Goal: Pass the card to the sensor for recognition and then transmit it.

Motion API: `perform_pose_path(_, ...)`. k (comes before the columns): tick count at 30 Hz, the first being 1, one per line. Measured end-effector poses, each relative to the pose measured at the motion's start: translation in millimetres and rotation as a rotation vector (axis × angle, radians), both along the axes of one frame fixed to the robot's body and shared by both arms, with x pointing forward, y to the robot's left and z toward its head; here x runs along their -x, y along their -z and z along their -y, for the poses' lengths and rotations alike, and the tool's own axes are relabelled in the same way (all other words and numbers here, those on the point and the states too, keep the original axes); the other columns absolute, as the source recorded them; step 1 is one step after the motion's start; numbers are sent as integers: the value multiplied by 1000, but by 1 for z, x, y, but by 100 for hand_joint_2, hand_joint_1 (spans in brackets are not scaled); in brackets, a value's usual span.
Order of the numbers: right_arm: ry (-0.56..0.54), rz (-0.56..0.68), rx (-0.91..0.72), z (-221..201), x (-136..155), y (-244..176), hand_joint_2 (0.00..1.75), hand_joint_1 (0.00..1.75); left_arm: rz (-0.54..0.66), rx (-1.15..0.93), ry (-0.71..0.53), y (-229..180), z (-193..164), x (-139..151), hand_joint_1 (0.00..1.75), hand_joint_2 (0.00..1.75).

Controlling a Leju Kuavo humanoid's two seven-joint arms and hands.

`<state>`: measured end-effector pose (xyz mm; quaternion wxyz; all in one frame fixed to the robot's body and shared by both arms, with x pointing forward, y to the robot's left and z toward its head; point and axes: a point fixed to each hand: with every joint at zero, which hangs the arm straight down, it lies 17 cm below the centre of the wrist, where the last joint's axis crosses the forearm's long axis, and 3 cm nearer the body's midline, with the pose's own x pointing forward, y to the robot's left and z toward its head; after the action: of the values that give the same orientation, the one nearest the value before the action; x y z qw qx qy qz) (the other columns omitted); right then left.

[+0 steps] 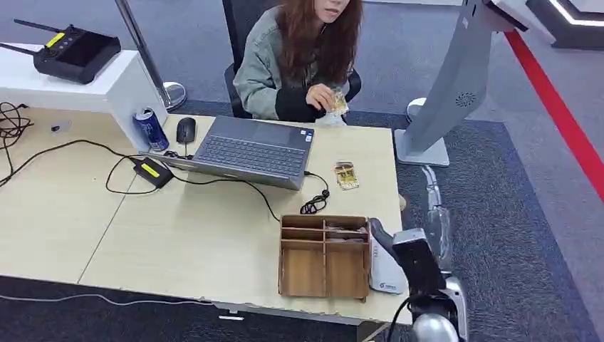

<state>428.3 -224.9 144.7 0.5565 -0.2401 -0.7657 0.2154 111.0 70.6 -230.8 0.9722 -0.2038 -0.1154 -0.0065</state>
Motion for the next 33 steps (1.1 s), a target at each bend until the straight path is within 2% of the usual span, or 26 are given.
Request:
perform_pose_path(9,-3,81,140,-9,-34,-68,175,0,2,0,50,0,2,5,0,0)
perform_pose_path(19,-45,177,247,-42,-66,-138,175,0,14,-6,111,0,3,9,0,0)
perform_pose_path(25,-84,201,254,-65,-71,-153,175,0,19,-9,129,0,3,10,0,0)
perform_pose_path(33,-122,192,253,-86,-71,-149,175,0,22,-12,143,0,3,11,0,0)
